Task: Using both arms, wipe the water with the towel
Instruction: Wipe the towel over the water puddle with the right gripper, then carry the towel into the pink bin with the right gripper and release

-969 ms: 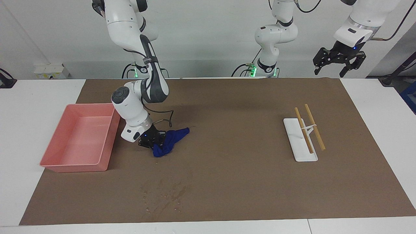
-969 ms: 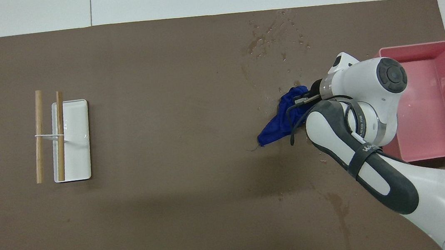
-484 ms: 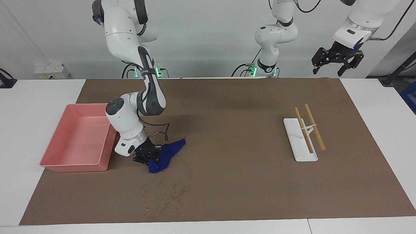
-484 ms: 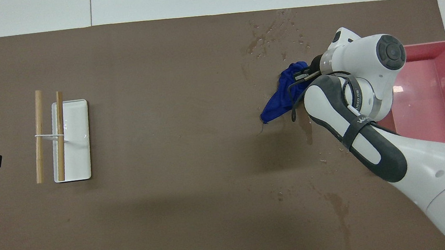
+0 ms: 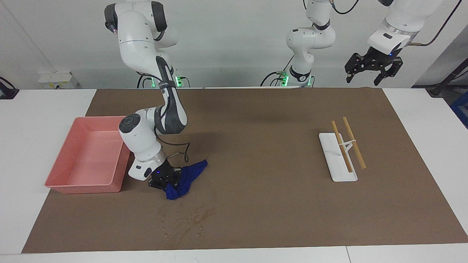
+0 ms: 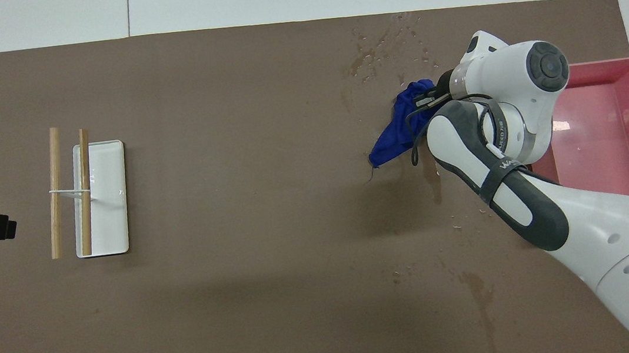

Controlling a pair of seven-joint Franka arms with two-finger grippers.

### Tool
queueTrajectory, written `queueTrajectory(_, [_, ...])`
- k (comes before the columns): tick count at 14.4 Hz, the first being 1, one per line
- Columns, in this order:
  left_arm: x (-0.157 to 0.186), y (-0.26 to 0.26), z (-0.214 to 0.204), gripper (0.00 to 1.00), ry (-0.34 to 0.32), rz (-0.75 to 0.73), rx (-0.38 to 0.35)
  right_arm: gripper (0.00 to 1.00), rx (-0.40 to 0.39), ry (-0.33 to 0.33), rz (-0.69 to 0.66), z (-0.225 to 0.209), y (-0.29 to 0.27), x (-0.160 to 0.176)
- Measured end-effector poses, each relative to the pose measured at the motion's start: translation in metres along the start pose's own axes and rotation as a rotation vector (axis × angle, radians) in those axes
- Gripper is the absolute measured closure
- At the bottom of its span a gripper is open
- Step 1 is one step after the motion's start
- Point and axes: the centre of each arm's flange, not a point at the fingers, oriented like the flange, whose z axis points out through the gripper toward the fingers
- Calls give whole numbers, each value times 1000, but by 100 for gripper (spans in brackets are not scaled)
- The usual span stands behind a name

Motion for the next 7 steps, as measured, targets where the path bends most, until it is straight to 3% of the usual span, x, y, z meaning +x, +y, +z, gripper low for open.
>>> queueTrajectory(7, [-1, 4, 3, 0, -16, 4, -13, 86, -3, -1, -6, 0, -1, 0])
